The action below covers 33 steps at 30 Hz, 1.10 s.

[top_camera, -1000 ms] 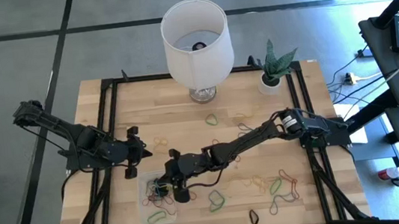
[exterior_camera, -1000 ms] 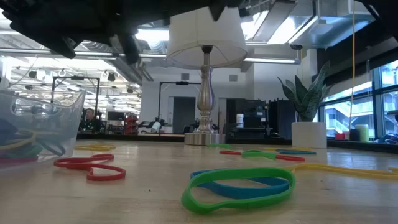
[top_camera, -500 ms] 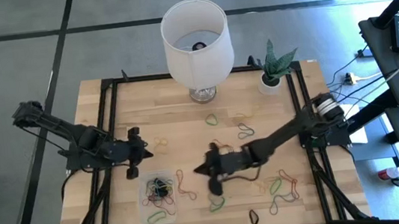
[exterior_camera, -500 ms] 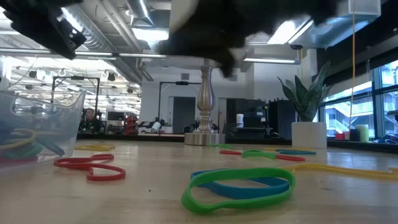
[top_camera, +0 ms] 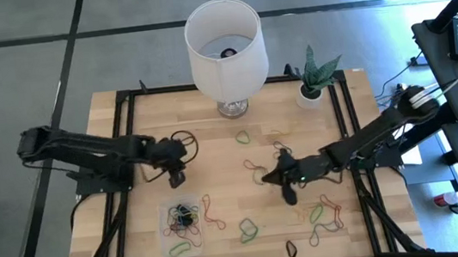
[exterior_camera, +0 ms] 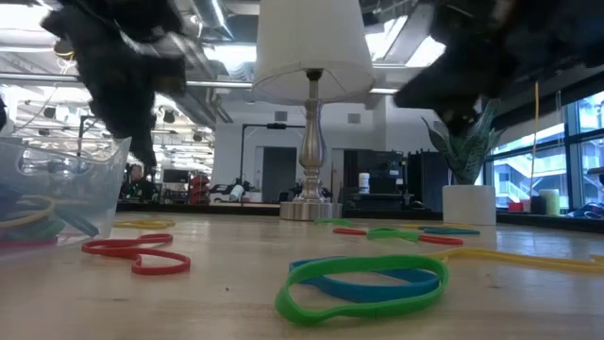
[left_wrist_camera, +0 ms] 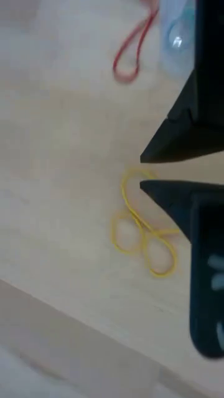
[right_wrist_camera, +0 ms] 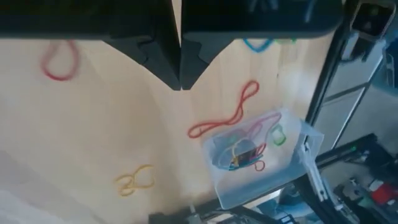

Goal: Pick and place rubber bands into bin
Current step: Put the yellow rubber band into the transparent bin

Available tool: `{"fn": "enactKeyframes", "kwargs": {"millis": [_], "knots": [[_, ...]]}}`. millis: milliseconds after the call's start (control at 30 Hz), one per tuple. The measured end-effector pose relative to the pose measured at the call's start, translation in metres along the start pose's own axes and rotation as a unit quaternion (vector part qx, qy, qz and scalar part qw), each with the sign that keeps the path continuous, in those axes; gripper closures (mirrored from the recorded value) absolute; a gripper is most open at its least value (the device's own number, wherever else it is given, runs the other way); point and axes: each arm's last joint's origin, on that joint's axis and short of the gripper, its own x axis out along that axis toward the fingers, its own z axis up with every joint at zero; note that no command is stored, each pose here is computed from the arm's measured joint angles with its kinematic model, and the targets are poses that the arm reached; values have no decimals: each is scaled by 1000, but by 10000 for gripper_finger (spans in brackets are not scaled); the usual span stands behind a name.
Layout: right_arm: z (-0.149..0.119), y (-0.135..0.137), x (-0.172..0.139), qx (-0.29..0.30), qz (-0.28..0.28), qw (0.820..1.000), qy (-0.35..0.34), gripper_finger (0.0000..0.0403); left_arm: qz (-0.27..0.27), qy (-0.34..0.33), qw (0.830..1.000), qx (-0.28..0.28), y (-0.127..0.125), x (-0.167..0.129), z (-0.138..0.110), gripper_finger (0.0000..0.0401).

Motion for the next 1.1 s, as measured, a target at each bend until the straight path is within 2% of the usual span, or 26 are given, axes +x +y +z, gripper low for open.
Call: {"fn": "enactKeyframes", "kwargs": {"millis": [100,267,367,533,733,933,1100], "knots": [[-4,-11,-21,-4,8,1000,-11,399,16,30,999,-41,11,15,5,316],[-17,-30,-53,-1,18,999,-27,399,55,53,995,-66,25,32,8,266],[-25,-41,-69,8,26,999,-40,398,87,64,994,-33,30,39,8,249],[-37,-55,-87,17,42,997,-62,398,120,89,989,11,32,52,5,246],[-43,-63,-99,20,57,994,-87,398,116,107,987,13,28,70,3,282],[-45,-66,-103,19,65,992,-103,398,104,88,991,13,11,73,10,387],[-44,-66,-104,0,64,992,-105,398,86,81,993,17,-2,63,29,398]]}}
